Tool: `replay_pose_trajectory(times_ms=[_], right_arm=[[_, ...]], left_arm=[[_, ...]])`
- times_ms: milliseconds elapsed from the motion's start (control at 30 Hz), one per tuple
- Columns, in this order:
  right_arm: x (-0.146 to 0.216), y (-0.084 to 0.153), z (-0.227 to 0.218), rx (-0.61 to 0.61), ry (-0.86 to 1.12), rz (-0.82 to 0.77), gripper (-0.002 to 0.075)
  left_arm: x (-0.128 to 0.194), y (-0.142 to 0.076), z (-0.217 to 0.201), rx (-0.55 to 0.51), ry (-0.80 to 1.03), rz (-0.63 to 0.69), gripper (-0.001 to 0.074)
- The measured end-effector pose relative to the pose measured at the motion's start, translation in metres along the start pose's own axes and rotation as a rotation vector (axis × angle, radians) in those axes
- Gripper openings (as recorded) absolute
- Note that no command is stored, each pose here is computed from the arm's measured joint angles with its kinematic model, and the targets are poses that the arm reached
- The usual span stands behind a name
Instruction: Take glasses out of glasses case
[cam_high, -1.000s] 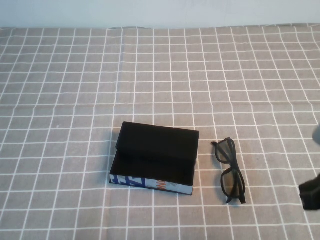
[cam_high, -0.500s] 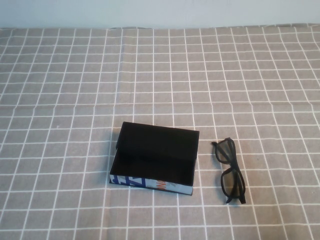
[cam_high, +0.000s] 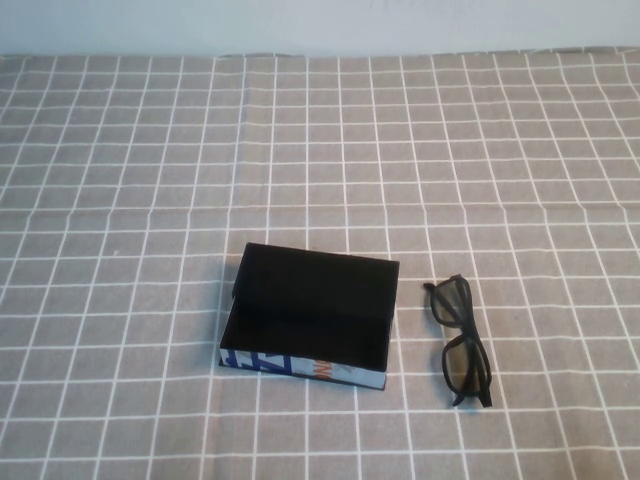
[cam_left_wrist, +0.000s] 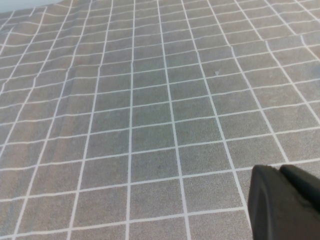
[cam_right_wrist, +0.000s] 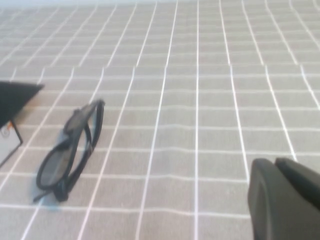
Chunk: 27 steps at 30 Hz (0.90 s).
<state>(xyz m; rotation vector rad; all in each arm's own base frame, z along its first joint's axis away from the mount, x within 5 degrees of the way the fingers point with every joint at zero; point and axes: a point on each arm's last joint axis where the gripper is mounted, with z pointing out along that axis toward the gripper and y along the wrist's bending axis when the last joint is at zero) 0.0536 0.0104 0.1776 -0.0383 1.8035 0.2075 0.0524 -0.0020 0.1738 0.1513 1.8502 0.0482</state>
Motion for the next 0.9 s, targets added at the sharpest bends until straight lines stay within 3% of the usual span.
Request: replay_pose_trajectory(times_ms=[900], right_arm=[[0.0013, 0.0, 0.0, 0.0, 0.014, 0.0, -0.0018]], left_arm=[[0.0, 0.0, 0.0, 0.0, 0.0, 0.0, -0.0004]])
